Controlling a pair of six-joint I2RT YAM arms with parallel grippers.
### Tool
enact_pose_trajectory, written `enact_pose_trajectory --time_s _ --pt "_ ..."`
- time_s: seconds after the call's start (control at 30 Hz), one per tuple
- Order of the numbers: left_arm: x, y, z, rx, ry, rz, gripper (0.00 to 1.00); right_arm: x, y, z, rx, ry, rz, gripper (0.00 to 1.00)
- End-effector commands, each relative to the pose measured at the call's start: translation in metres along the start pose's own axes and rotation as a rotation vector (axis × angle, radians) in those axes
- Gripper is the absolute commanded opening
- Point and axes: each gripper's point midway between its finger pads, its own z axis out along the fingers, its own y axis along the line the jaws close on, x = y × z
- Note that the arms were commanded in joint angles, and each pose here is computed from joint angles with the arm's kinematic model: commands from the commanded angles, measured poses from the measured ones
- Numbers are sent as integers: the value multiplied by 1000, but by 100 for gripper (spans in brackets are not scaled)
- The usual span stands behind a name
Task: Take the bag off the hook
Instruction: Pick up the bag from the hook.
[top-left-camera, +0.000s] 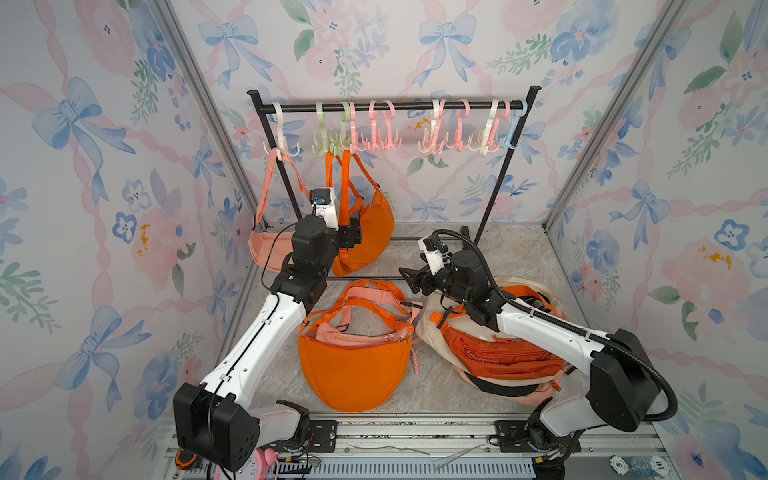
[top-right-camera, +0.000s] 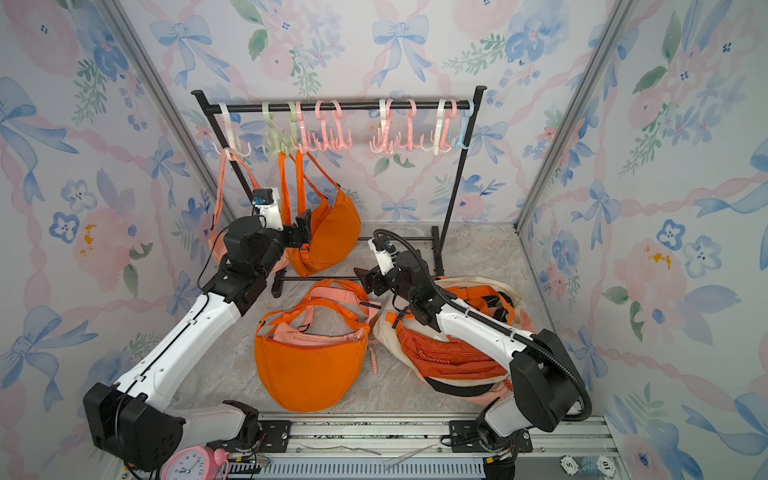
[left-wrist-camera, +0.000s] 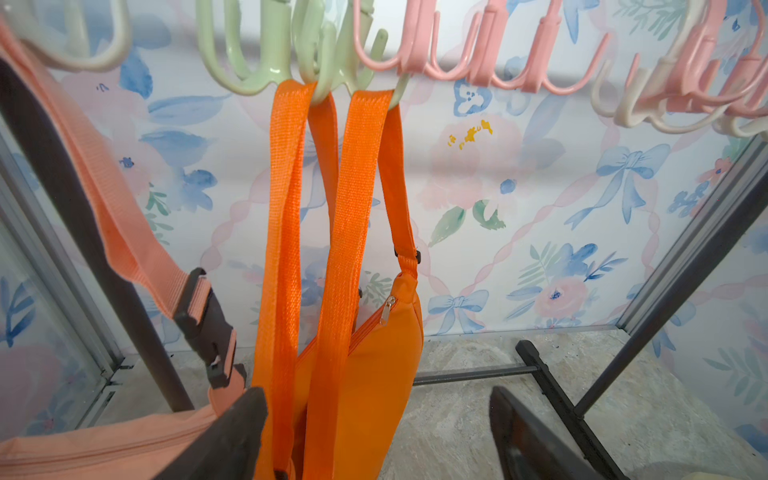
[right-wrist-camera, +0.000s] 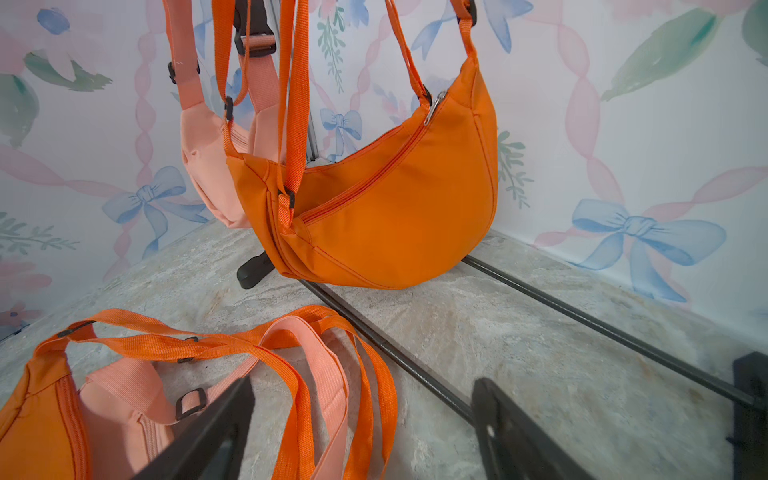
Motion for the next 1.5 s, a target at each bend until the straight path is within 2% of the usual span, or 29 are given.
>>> enact_pose_trajectory --time_s 0.0,0.3,0.47,0.57,0.7,0.83,0.9,1.0,1.23,1.43,1.47 --pt "6 -3 21 13 33 64 84 16 8 -10 -2 31 -5 84" --pt "15 1 70 17 65 24 79 19 22 -29 -17 6 -14 84" --pt "30 9 88 -24 102 60 79 22 25 -36 -24 2 -20 84" --pt "37 14 94 -45 113 74 73 22 24 -39 -21 -3 -23 85" --pt "44 17 100 -51 124 75 55 19 24 -40 -24 -16 -26 85" --pt "46 13 100 -28 131 70 22 6 23 -42 -18 -44 -34 85" --pt "44 11 98 -18 132 58 0 -5 17 -41 -16 -79 -3 85" --pt "34 9 87 -5 112 39 0 -17 10 -37 -20 -111 19 86" --pt "5 4 51 34 50 14 0 -67 7 -10 -53 -186 -98 90" --pt "-7 4 28 45 20 15 0 -117 -9 28 -63 -284 -146 90" --pt "-9 4 24 50 14 14 0 -115 -12 43 -66 -279 -151 90"
